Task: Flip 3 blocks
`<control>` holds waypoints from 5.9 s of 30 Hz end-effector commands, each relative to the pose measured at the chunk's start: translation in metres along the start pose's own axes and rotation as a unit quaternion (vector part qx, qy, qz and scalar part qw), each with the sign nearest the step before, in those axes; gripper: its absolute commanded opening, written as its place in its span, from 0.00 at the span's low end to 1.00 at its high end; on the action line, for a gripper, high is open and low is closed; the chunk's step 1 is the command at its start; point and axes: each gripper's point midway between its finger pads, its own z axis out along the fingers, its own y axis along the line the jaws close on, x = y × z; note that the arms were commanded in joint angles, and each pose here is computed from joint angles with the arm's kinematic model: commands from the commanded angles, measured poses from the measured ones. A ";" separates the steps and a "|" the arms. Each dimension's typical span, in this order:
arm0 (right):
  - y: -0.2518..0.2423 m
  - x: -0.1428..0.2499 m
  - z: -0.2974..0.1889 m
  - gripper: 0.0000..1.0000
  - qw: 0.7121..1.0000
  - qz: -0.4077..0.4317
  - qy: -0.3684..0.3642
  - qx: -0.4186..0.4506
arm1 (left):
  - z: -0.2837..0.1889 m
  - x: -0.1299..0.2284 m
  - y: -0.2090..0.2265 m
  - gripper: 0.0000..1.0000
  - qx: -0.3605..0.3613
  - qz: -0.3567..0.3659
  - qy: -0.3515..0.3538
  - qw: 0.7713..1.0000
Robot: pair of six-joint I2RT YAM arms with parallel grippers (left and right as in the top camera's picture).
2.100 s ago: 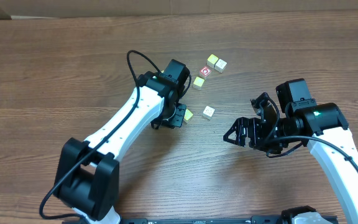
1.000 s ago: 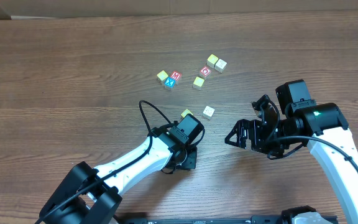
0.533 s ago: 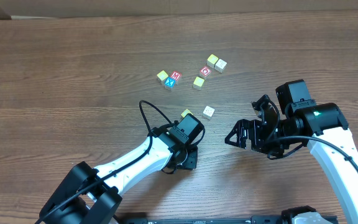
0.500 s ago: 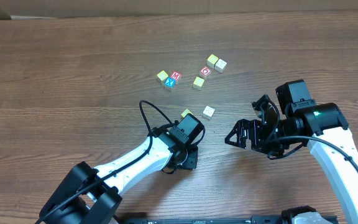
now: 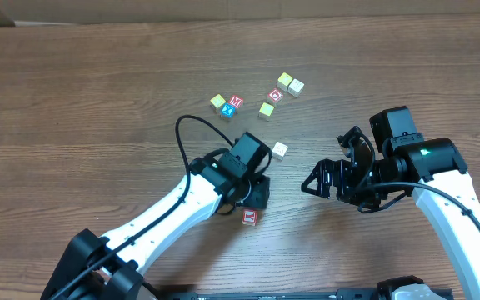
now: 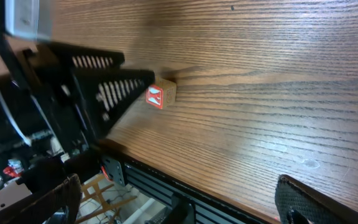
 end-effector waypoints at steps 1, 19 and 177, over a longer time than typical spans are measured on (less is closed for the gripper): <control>0.007 -0.005 -0.007 1.00 1.000 -0.014 -0.015 -0.003 | -0.009 -0.030 0.008 0.65 0.001 0.040 -0.040 0.998; 0.006 -0.001 -0.007 1.00 1.000 -0.009 -0.007 -0.001 | 0.044 -0.097 0.022 0.49 -0.032 -0.236 -0.016 0.971; -0.001 0.014 -0.007 1.00 1.000 -0.014 0.021 0.014 | 0.012 0.007 0.050 0.28 -0.028 -0.039 -0.031 0.998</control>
